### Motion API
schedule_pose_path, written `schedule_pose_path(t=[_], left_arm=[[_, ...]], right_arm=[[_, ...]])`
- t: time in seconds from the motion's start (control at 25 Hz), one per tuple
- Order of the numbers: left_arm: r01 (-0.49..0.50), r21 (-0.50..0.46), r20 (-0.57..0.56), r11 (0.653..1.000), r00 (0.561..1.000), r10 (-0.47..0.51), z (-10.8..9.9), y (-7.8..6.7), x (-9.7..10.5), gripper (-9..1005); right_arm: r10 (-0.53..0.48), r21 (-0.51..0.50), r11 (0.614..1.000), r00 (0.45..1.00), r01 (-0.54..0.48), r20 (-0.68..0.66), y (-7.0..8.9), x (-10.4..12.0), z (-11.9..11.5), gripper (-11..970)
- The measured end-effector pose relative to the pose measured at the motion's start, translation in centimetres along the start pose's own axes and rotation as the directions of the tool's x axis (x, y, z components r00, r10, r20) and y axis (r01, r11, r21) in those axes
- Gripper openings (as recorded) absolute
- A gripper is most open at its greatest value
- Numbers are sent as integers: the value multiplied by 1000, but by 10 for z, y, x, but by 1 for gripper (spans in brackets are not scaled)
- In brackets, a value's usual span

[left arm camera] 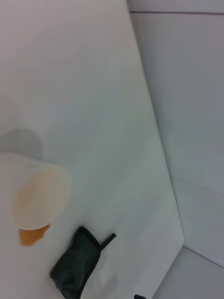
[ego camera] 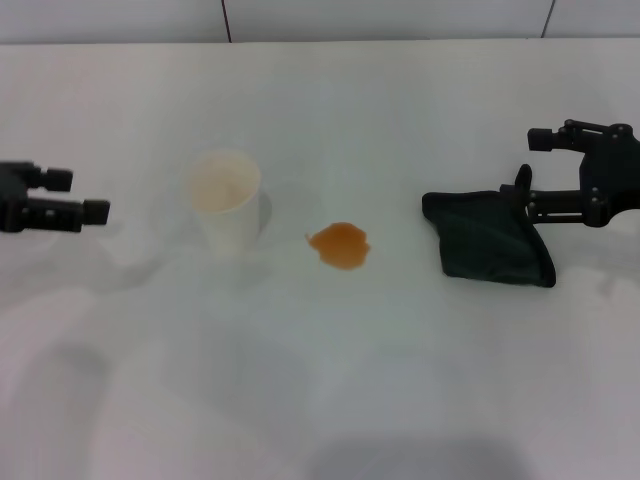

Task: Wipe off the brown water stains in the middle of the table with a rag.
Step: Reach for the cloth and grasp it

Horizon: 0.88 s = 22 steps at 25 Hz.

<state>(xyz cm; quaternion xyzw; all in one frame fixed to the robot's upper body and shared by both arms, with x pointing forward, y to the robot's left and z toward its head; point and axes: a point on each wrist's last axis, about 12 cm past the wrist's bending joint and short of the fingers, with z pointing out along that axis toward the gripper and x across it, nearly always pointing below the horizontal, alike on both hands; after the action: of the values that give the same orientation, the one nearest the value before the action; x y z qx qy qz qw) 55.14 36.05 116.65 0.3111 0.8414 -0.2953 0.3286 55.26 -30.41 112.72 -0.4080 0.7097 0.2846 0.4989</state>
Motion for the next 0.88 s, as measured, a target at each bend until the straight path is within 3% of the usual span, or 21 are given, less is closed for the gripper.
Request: schedule_pose_path(t=[0.2,0.56,0.72,0.88], left_arm=[[-121,43,-41,992,992,123,15,-4,-29,846],[-200,85,-204,976,955,214,33,-13,-71,842],[-213,82,-211,974,951,226,35,-14,-76,842],[-223,80,-209,972,949,235,36,-15,-81,843]], right_arm=[[-2,11,1000,1000,2,-2,-1,0,1,857],[37,10,999,999,-37,-10,-1,1,5,858],[58,-56,996,995,-63,-84,2,-20,1,858],[60,-39,997,974,-71,-219,5,-55,-6,858]])
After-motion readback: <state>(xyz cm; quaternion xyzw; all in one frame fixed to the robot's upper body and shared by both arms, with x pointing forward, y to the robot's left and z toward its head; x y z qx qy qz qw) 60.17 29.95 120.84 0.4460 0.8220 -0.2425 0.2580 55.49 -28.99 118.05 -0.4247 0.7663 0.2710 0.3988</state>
